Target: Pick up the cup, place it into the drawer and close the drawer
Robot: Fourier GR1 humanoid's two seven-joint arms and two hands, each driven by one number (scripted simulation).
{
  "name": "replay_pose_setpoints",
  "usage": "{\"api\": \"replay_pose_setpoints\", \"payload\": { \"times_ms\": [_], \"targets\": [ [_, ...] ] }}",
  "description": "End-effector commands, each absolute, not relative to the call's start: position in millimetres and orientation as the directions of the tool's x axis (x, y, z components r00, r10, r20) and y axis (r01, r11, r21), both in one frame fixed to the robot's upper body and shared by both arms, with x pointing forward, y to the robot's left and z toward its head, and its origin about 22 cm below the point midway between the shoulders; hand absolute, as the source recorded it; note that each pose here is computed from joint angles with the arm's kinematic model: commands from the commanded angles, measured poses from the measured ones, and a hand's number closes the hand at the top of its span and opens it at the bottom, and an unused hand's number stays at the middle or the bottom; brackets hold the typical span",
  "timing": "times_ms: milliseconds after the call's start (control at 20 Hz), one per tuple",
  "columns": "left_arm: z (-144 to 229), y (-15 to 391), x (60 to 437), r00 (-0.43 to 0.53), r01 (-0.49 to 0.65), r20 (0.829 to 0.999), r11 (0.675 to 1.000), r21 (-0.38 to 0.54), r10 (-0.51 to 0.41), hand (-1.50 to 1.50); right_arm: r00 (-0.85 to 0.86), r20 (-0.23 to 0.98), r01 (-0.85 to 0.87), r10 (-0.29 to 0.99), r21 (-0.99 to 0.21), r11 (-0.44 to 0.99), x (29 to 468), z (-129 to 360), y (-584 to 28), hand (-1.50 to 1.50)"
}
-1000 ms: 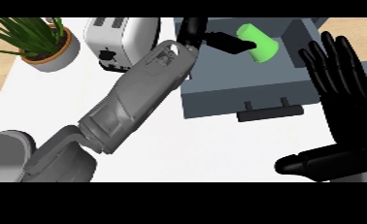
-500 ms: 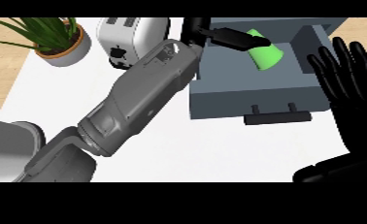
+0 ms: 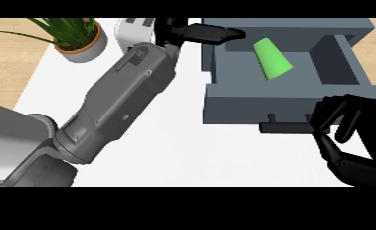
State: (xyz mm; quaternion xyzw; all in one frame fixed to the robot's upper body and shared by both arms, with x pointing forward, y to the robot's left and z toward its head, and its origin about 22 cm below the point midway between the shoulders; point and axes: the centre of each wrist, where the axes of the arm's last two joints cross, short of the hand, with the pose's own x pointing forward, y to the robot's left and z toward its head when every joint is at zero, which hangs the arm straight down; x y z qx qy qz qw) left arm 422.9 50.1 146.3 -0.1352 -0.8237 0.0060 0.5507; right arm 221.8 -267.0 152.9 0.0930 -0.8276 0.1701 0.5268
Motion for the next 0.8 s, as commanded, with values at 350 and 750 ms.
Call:
{"api": "replay_pose_setpoints", "payload": {
  "times_ms": [350,750],
  "targets": [
    [118,165,385,-0.327,0.093,0.917,0.974,-0.209,0.228,-1.50,-0.376,0.886,-0.330,0.271,-0.401,0.854,203,129,-268,1.50],
    [79,226,325,-0.298,0.102,0.915,0.962,-0.253,0.272,-1.50,-0.380,0.813,-0.277,0.440,-0.555,0.785,223,114,-256,1.50]
  ]
}}
